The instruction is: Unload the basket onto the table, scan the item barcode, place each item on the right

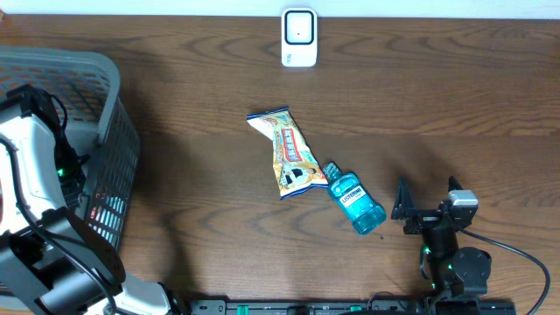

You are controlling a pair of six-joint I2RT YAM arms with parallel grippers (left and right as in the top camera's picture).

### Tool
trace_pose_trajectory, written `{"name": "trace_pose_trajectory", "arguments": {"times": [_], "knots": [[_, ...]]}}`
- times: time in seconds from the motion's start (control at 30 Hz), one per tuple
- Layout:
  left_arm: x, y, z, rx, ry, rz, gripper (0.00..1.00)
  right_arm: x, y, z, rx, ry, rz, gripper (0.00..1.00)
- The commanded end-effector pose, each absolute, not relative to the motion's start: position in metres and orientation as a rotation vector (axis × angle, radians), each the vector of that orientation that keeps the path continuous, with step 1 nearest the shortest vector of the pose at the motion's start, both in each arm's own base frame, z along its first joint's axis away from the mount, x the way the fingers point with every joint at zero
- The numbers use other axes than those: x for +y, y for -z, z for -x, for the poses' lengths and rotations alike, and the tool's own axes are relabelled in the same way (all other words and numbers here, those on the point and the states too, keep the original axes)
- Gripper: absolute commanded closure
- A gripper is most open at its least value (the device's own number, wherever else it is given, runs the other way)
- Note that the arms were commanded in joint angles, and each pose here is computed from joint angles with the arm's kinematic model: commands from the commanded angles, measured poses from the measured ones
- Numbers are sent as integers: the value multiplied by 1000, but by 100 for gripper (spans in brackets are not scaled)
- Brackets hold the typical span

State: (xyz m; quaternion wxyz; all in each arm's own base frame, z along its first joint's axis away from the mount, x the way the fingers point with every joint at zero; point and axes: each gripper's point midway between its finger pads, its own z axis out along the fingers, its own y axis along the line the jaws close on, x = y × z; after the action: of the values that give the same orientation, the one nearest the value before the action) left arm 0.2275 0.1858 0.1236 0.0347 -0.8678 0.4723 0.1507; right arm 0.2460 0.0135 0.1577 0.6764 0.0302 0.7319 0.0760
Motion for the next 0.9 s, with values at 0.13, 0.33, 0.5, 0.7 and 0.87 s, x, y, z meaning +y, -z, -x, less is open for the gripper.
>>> {"name": "trace_pose_trajectory", "arguments": {"times": [0.13, 0.33, 0.5, 0.7, 0.87], "knots": [[187, -90, -217, 1514, -458, 2697, 1, 12, -157, -246, 1645, -171, -78, 1], [184, -69, -222, 1585, -394, 2661, 2, 12, -157, -246, 1645, -171, -78, 1], [178, -51, -220, 1593, -353, 2676, 14, 12, -157, -246, 1645, -171, -78, 1], [173, -36, -213, 1599, -364, 2683, 20, 12, -157, -246, 1645, -171, -78, 1], [171, -34, -210, 1619, -371, 2681, 85, 12, -157, -246, 1645, -171, -78, 1]]}}
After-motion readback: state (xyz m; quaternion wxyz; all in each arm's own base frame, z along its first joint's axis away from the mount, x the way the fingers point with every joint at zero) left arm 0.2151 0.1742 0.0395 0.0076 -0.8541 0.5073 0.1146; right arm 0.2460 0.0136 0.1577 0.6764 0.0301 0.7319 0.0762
